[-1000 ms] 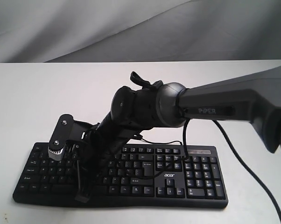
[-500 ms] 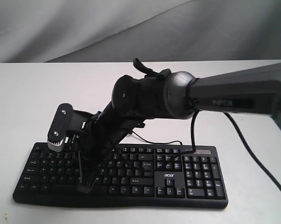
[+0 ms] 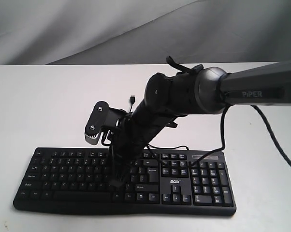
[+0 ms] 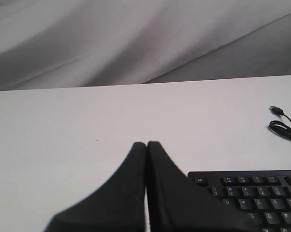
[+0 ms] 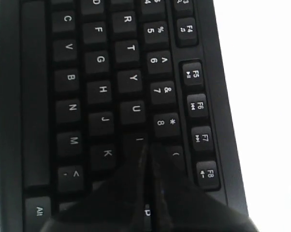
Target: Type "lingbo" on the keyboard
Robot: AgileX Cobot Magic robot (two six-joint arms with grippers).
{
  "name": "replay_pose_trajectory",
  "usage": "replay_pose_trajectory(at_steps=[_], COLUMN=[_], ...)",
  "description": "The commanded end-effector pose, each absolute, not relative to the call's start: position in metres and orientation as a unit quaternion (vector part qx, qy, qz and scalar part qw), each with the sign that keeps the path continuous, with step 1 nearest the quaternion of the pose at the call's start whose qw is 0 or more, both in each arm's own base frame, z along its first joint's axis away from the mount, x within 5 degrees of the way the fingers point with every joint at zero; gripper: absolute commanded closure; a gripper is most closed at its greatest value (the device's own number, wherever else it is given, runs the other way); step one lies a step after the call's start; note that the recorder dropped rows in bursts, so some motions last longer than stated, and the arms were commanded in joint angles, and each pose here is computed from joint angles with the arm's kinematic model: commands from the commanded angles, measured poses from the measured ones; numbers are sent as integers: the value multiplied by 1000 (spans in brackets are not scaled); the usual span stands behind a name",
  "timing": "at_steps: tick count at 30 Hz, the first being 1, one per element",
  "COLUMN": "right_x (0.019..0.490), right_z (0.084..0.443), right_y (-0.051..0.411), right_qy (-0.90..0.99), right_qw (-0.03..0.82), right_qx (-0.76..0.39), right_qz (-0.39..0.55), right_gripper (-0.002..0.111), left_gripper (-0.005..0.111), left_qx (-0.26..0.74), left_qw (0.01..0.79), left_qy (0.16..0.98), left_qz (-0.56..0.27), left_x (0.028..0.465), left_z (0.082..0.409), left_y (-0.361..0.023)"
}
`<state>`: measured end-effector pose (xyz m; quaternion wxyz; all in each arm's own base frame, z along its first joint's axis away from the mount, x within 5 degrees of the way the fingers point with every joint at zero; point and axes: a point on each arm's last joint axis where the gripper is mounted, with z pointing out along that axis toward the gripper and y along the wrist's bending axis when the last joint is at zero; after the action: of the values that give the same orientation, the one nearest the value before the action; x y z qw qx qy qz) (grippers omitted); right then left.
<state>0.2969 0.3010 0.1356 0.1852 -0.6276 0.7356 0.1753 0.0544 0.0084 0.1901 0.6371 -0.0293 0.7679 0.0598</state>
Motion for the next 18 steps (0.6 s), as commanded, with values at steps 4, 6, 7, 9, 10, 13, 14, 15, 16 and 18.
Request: replay_pose_trajectory(at_steps=[4,6,7,9,10,13,14,15,16,18], right_x=[296,296,295,295,295,295,295,295,295,295], right_z=[141,139,138,136,136,136,136,135,134,131], right_y=[300,300,300,299,299,299,299,299,299,299], right_qy=[737,738,739,739,739,740,740,740,740,741], right_qw=[192,189,189,188,189,189,189,188,187,184], right_qx=[-622,-621,-621,-622,-621,-620,-620,-620,-620,-620], right_qz=[182,183,182,179,179,180,180,180,180,180], right_gripper=[108,108,108,108,108,108,108,108,108,108], left_gripper=[106,106,106,106,106,106,106,106,106,106], left_qx=[-31,-31,-31,-31,-31,-31,-31,-31,-31,-31], left_qw=[639,639,639,639,639,639,639,639,639,639], left_qy=[766,766,766,766,766,766,766,766,766,766], left_qz=[58,58,58,58,58,58,58,58,58,58], left_x=[54,54,54,54,54,54,54,54,54,54], left_z=[189,189,189,189,189,189,189,189,189,189], left_y=[8,8,8,8,8,8,8,8,8,8])
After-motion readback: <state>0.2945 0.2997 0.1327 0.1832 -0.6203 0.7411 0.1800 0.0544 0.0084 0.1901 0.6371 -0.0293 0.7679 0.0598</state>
